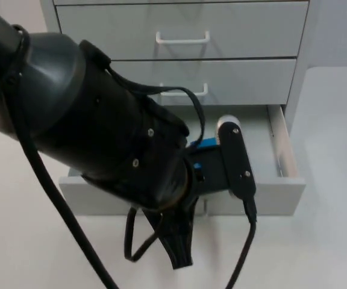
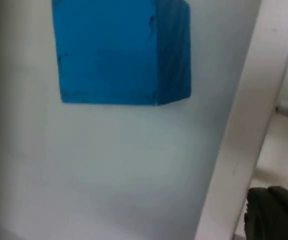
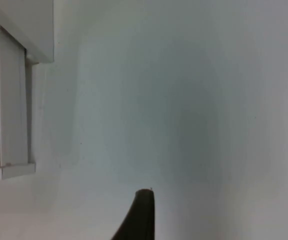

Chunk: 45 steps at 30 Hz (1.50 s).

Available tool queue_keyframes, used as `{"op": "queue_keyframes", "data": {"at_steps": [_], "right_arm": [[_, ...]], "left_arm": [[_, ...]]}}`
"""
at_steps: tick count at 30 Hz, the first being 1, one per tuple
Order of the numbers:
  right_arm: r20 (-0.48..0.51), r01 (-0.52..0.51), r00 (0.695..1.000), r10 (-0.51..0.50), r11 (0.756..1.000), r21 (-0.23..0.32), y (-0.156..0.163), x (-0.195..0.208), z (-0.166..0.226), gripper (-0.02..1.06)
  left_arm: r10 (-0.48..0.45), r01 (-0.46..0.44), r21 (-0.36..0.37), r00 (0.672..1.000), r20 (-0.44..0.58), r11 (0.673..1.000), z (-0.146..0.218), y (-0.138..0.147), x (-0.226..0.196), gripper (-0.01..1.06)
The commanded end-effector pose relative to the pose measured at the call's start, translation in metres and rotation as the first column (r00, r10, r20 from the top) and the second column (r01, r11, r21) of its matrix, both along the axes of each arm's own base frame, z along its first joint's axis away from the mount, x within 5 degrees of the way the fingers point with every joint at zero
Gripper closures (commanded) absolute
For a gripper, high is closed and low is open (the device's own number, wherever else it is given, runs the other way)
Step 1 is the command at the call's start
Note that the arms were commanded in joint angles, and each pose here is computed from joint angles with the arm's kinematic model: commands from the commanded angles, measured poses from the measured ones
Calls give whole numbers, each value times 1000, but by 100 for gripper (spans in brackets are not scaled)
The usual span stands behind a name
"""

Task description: Open the drawer with the left hand, place the block into the drawer with the right hand, then close the drawer with the left hand.

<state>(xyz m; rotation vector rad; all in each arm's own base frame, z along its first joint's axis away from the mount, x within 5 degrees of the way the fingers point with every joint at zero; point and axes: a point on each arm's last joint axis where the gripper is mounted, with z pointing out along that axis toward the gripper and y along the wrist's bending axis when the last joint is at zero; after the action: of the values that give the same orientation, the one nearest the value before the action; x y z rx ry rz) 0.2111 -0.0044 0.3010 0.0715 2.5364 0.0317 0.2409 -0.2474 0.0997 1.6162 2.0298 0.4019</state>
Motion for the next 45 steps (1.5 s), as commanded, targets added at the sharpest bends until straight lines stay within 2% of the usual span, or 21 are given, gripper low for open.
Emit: {"op": "queue_keyframes", "data": {"at_steps": [1,13,16,22,27,29,35,41,45], "right_arm": [[14,4,1000,-4,1000,-5,-1,-1,1,24],[14,4,1000,-4,1000,-5,-1,-1,1,24],[20,4,1000,-4,1000,-5,-1,0,2,24],[26,4,1000,-4,1000,-5,-1,0,2,24],[31,5,1000,-4,1000,-6,-1,1,2,24],[31,5,1000,-4,1000,-6,-1,1,2,24],[35,5,999,-5,1000,-6,-1,1,2,24],[35,5,999,-5,1000,-6,-1,1,2,24],[35,5,999,-5,1000,-6,-1,1,2,24]], "left_arm": [[29,-29,6,998,64,1000,8,4,15,105],[87,-67,-88,968,236,994,21,17,47,105],[152,-123,-132,959,240,984,23,23,57,105],[217,-185,-140,936,277,973,22,28,84,105],[230,-200,-133,933,276,971,13,27,93,105],[253,-228,-114,916,312,967,9,26,101,105],[267,-244,-108,903,337,964,4,21,111,105],[277,-264,-87,887,369,961,8,19,108,105],[312,-301,-84,898,310,950,19,10,92,105]]}}
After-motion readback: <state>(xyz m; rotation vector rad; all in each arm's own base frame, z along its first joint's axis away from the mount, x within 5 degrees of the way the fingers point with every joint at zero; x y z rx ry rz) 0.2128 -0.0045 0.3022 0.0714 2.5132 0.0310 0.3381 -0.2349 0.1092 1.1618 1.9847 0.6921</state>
